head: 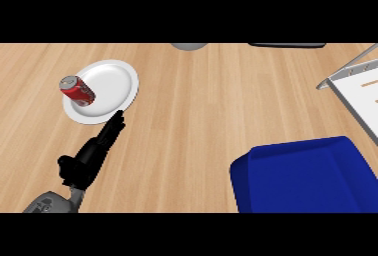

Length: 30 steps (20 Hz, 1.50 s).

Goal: Pick the tomato from the tray and place it in the tiered basket

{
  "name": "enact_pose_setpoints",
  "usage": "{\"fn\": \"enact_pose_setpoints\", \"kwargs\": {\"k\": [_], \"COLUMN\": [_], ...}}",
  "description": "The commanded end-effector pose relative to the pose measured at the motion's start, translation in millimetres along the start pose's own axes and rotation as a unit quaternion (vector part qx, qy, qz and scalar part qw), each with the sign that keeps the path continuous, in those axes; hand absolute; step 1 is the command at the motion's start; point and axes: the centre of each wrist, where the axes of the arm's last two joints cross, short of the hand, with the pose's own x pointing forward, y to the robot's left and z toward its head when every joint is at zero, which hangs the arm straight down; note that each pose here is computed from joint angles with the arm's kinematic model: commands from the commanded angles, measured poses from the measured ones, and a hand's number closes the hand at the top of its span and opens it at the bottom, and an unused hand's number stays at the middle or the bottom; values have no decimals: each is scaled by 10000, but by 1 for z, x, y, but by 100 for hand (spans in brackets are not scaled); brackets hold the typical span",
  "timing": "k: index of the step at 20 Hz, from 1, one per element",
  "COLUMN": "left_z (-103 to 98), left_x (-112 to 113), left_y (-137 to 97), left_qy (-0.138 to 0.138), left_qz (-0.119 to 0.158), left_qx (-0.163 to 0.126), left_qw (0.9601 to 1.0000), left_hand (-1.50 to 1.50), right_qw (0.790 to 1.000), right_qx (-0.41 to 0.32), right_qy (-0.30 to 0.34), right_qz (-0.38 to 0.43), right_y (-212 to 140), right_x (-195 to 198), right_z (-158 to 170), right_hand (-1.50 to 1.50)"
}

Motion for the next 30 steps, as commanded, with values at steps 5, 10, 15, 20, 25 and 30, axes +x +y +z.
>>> {"fn": "enact_pose_setpoints", "kwargs": {"k": [5,10,15,20,25,30], "left_z": [-10,-24,-15,-13,-5,6], "left_x": [0,4,0,12,5,-9], "left_y": [-12,-12,-11,-4,-3,6], "left_qy": [-234,-252,-186,-230,-46,75], "left_qz": [267,274,292,275,370,257], "left_qx": [12,63,96,264,284,539], "left_qw": [9994,9993,9994,9990,9989,9982], "left_hand": [0,0,0,0,0,0], "right_qw": [9812,9686,9674,9666,9368,9178], "right_qx": [811,1051,207,-1404,-2581,-2908], "right_qy": [1179,1277,1038,948,816,487], "right_qz": [-1292,-1854,-2299,-1922,-2215,-2658], "right_y": [45,43,33,-8,-48,-86], "right_x": [3,7,18,-17,-14,-49], "right_z": [-1,-3,0,-27,-28,-28], "right_hand": [150,-150,-150,-150,-150,-150]}}
